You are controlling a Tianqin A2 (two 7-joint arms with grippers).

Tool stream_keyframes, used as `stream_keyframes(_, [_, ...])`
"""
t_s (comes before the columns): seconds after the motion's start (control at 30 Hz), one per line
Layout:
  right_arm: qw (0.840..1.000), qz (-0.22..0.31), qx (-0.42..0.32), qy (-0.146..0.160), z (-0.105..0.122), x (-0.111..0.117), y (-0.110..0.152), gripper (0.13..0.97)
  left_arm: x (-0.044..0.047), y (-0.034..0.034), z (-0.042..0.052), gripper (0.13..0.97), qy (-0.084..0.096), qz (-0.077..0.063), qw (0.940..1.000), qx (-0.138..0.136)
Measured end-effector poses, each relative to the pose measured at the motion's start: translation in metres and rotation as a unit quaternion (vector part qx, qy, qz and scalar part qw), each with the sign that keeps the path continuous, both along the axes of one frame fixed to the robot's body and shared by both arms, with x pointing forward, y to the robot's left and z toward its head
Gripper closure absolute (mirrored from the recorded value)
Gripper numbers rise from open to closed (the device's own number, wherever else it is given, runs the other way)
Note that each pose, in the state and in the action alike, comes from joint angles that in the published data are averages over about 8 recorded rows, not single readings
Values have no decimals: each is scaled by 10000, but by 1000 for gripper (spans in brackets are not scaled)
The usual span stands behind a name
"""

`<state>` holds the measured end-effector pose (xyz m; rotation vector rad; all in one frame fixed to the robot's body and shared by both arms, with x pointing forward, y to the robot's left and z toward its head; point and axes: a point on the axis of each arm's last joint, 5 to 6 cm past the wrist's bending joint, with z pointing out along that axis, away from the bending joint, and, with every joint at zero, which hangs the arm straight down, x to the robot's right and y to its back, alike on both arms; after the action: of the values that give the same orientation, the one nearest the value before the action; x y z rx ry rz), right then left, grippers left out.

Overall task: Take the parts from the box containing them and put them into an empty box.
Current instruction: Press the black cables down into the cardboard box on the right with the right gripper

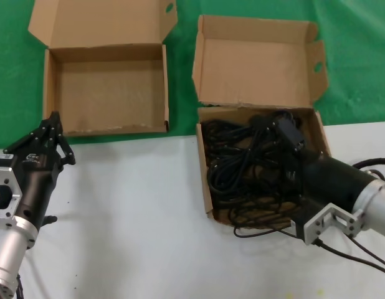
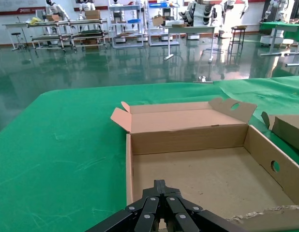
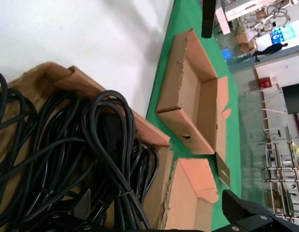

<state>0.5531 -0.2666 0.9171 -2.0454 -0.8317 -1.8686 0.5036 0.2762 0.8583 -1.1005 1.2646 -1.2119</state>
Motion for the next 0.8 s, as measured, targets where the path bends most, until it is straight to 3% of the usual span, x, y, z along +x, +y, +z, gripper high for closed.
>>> stream_keyframes(0.47, [9999, -27, -63, 89, -3, 170, 83, 192, 0, 0, 0, 952, 0, 0, 10000, 0])
stream_keyframes(0.8, [9999, -18, -70, 108, -56, 172, 125, 340, 0, 0, 0, 952, 0, 0, 10000, 0])
